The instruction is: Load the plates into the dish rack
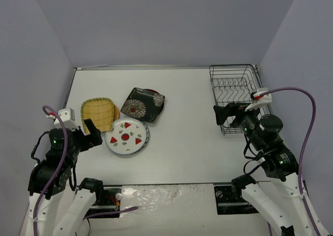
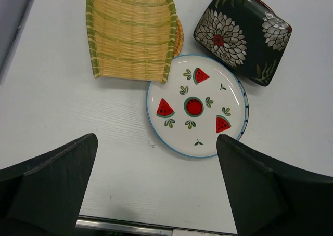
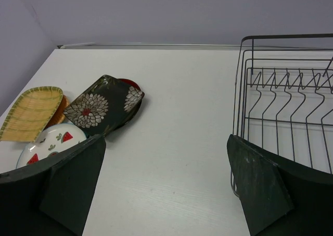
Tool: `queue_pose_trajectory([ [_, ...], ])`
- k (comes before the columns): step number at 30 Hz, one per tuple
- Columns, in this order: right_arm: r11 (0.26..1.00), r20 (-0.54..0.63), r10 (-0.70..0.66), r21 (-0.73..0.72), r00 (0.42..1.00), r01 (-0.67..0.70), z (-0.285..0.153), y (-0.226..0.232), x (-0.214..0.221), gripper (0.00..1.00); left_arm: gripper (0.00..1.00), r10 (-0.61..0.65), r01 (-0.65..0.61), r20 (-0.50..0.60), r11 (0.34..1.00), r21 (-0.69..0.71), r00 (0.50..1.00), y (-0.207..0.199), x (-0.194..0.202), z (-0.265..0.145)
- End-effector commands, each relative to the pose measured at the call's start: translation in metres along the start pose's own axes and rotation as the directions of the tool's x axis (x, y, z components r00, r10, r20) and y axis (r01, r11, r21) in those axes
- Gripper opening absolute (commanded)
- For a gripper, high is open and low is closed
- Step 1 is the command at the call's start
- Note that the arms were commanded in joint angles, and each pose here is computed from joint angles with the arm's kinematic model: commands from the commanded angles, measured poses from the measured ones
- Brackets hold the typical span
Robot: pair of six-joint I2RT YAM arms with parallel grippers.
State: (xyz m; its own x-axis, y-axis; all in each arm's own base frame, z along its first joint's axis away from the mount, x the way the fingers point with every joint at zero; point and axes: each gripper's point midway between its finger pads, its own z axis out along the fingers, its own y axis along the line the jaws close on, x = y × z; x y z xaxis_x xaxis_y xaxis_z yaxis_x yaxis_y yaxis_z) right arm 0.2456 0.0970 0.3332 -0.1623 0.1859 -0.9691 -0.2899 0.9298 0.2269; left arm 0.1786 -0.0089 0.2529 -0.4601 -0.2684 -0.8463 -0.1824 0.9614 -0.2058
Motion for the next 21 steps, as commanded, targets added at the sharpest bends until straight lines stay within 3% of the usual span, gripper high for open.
queue_pose_trajectory([
  [1,0.998,0.062,0.003,-0.067,0.998,0.002,0.003,0.015,-0.021,1.0,0.97,-0.064,0.062,0.051,0.997,0.042,0.997,-0.012,-0.017,0.003],
  [5,0.996,0.032,0.05,-0.077,0.998,-0.048,0.009,0.018,-0.016,1.0,0.97,-0.118,0.118,0.008,0.992,0.036,0.993,-0.015,-0.008,0.009],
  [13,0.976,-0.163,0.081,-0.186,0.983,-0.111,0.035,0.04,0.033,1.0,0.97,-0.264,0.263,-0.123,0.965,-0.026,0.957,-0.019,0.028,0.038],
  [18,0.944,-0.331,0.155,-0.229,0.931,-0.238,0.06,0.056,0.078,1.0,0.97,-0.373,0.364,-0.188,0.928,-0.082,0.909,-0.023,0.058,0.071],
  [21,0.92,-0.36,0.187,-0.262,0.914,-0.292,0.073,0.071,0.092,1.0,0.95,-0.399,0.383,-0.214,0.917,-0.116,0.891,-0.022,0.075,0.091],
])
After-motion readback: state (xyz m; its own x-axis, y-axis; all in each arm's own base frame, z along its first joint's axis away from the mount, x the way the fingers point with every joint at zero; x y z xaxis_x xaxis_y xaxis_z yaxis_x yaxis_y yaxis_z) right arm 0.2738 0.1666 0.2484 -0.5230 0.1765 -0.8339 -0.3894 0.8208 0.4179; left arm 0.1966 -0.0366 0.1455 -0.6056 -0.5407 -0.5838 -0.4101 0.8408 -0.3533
